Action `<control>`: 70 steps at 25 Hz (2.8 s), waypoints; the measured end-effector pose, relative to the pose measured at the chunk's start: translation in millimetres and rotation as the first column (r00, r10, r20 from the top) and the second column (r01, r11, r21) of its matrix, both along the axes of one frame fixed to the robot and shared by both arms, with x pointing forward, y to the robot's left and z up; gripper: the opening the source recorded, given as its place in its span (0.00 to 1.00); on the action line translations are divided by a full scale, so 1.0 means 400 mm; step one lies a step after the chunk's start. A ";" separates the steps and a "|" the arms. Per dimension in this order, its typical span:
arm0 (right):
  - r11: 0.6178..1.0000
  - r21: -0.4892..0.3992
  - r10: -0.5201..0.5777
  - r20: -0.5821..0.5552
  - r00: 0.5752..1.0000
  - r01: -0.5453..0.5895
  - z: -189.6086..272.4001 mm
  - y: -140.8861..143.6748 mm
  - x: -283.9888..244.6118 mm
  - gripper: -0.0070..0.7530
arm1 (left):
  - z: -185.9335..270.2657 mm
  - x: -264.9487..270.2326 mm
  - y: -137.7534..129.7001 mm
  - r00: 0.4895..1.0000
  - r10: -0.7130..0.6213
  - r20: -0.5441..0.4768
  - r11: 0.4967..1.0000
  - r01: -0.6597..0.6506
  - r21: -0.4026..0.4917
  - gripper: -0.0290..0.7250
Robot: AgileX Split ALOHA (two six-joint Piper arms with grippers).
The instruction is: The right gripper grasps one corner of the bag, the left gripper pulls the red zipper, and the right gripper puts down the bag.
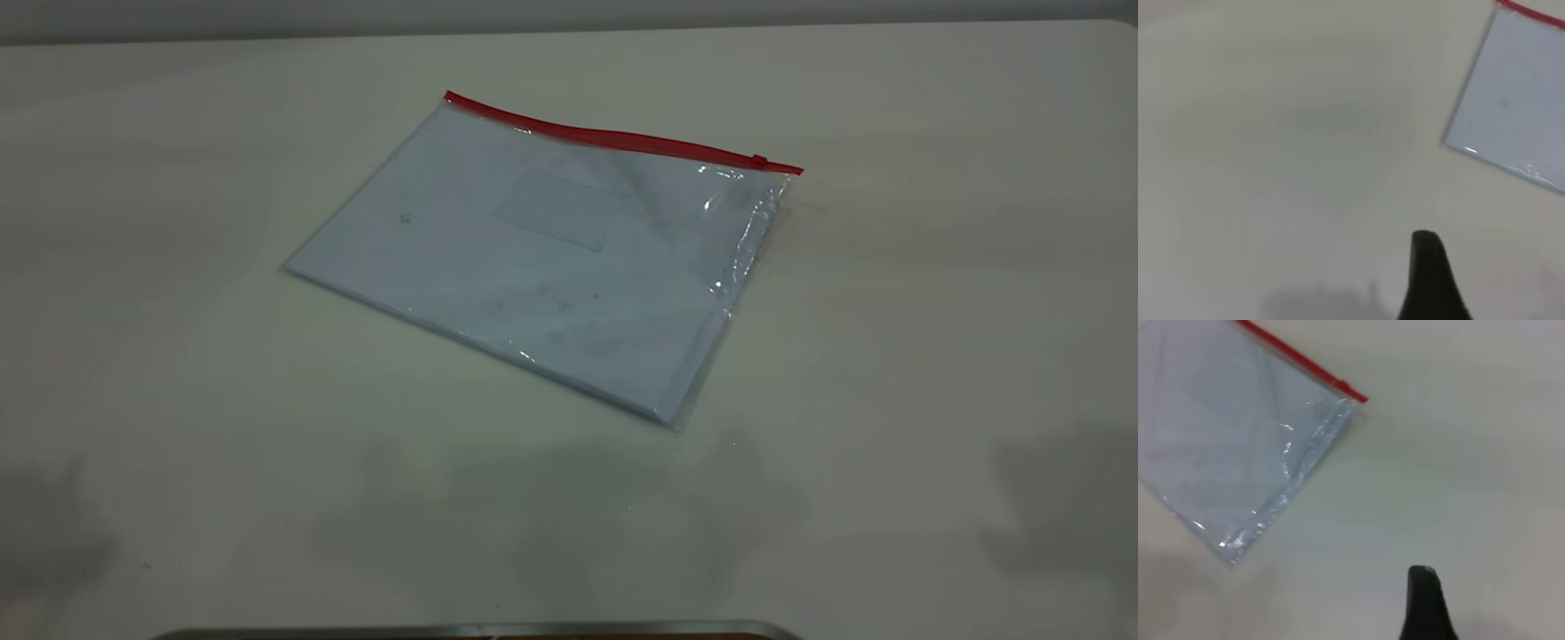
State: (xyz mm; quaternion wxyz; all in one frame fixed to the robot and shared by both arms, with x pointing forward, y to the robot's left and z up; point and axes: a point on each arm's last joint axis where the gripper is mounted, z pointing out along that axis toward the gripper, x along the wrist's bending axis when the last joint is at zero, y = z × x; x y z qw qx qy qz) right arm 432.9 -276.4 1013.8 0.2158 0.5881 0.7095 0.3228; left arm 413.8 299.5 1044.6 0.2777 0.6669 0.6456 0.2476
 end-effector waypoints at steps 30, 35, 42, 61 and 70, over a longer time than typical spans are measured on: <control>0.859 0.471 0.373 -0.303 0.877 -0.203 -0.627 0.082 0.647 0.75 | -0.065 0.352 -0.045 0.994 -0.072 -0.079 0.997 0.069 -0.040 0.82; 0.830 0.527 0.382 -0.301 0.874 -0.181 -0.666 0.092 0.655 0.75 | -0.066 0.353 -0.045 0.994 -0.072 -0.080 0.997 0.070 -0.039 0.82; 0.802 0.568 0.378 -0.248 0.892 -0.182 -0.657 0.149 0.665 0.75 | -0.067 0.353 -0.045 0.994 -0.072 -0.081 0.997 0.070 -0.039 0.82; 0.822 0.514 0.429 -0.278 0.859 -0.244 -0.669 0.171 0.650 0.48 | -0.067 0.353 -0.045 0.994 -0.071 -0.080 0.997 0.068 -0.042 0.82; 0.688 0.612 0.617 -0.210 0.758 -0.390 -0.628 0.212 0.619 0.05 | -0.070 0.354 -0.045 0.994 -0.071 -0.085 0.997 0.068 -0.042 0.82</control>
